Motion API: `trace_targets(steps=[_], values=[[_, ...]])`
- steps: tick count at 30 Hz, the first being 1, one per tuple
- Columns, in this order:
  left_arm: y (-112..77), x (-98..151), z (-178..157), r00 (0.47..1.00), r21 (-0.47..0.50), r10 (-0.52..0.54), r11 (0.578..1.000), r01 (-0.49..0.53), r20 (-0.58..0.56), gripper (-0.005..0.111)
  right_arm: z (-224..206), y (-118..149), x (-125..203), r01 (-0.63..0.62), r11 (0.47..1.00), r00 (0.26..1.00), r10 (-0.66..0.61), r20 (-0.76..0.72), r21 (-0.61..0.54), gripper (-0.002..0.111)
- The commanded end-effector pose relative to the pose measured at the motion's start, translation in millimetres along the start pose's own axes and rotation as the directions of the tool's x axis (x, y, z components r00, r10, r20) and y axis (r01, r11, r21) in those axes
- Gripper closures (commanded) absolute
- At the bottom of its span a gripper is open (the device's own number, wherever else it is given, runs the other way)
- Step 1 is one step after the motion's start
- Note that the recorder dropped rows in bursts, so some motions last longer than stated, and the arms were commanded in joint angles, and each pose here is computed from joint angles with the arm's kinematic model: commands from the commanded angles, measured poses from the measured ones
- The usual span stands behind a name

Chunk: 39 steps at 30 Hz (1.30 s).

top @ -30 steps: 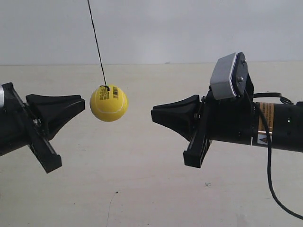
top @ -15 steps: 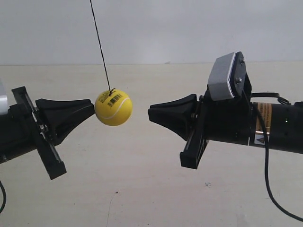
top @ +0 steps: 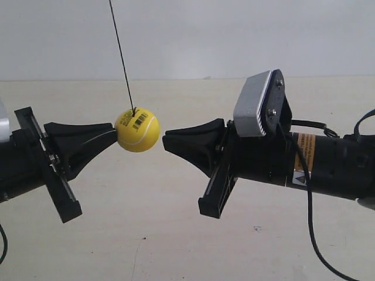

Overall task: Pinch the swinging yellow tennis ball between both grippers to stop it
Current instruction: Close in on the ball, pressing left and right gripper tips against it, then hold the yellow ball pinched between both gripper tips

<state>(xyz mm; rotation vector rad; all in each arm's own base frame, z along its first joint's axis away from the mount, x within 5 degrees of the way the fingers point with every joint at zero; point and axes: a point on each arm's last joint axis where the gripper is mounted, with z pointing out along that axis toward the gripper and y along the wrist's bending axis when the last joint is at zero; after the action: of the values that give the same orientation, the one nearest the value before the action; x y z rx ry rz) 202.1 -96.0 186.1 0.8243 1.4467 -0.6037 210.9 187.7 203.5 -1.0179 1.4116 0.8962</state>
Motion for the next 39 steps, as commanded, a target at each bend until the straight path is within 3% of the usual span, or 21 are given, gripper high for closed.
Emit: trace_targets(steps=[1, 39], values=[[-3.7, -0.6, 0.3, 1.000, 0.023, 0.006, 1.000, -0.007, 0.012, 0.102, 1.3, -2.1, -2.4, 0.003, 1.000, 1.000, -0.004, 0.024, 0.021, 0.108], [-5.3, 3.1, 1.1, 1.000, 0.045, 0.020, 0.999, -0.020, -0.003, 0.102, 21.2, 0.0, 8.8, -0.022, 0.998, 1.000, 0.023, 0.007, -0.054, 0.108]])
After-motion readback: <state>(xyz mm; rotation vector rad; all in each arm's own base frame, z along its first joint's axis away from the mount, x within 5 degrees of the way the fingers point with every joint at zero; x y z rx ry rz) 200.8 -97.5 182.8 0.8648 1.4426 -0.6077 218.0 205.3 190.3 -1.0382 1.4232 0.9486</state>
